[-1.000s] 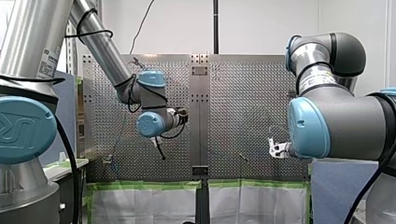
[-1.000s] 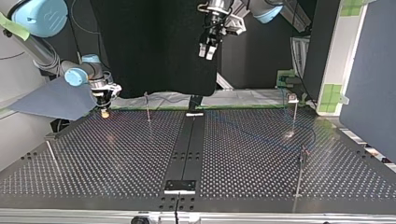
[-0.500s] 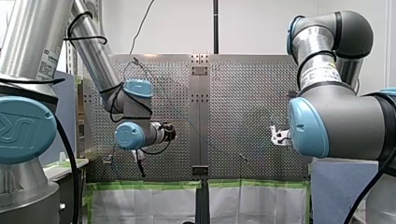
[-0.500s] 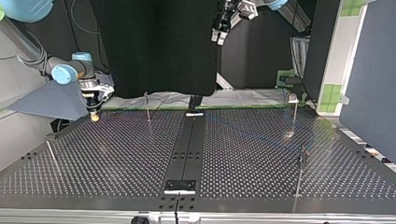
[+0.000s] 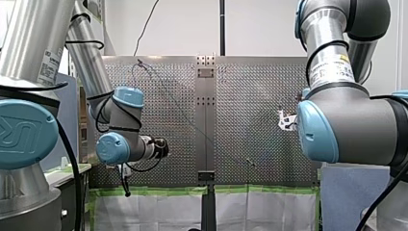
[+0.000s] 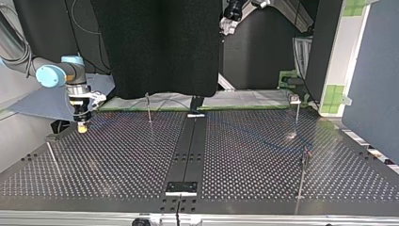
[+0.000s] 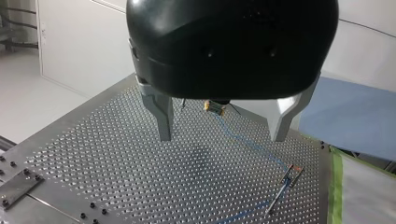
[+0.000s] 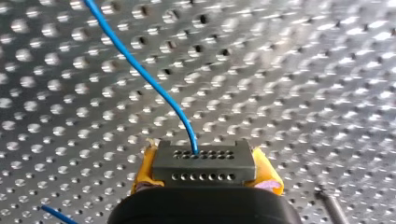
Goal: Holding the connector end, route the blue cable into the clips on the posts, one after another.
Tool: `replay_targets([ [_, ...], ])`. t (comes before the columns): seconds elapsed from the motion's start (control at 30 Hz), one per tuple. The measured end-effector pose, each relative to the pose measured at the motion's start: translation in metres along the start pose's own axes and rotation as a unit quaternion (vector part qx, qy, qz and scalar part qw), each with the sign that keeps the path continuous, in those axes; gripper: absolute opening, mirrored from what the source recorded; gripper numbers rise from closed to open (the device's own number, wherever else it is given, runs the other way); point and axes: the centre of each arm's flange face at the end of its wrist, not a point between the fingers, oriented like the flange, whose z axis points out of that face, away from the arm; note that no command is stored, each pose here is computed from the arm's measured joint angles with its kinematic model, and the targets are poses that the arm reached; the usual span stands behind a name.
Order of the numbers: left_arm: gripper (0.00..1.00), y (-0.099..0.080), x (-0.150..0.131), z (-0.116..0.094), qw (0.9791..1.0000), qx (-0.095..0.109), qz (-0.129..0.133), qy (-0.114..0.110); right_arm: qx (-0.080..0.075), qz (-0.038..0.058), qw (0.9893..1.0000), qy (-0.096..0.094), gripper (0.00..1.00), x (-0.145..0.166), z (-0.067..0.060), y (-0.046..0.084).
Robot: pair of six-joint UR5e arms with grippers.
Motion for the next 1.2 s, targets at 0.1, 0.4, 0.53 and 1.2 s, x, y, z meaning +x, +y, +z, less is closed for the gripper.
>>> replay_targets([
  [0.1, 1.00, 0.000, 0.000, -0.001, 1.0000, 0.001, 0.001, 0.001, 0.000, 0.0091, 1.0000, 0.001, 0.00, 0.000, -0.003, -0.006],
  [0.4, 1.00, -0.001, 0.000, 0.000, 0.9999, 0.007, 0.007, 0.001, 0.009, 0.0382, 0.9992, 0.005, 0.00, -0.009, -0.006, -0.018],
  [0.53, 1.00, -0.001, 0.000, 0.001, 0.9999, 0.005, 0.009, -0.001, 0.012, 0.0413, 0.9991, 0.000, 0.00, -0.018, -0.006, -0.021],
  [1.2, 1.00, 0.000, 0.000, 0.001, 0.9999, 0.004, 0.010, -0.001, 0.013, 0.0422, 0.9990, -0.002, 0.00, -0.020, -0.007, -0.022],
])
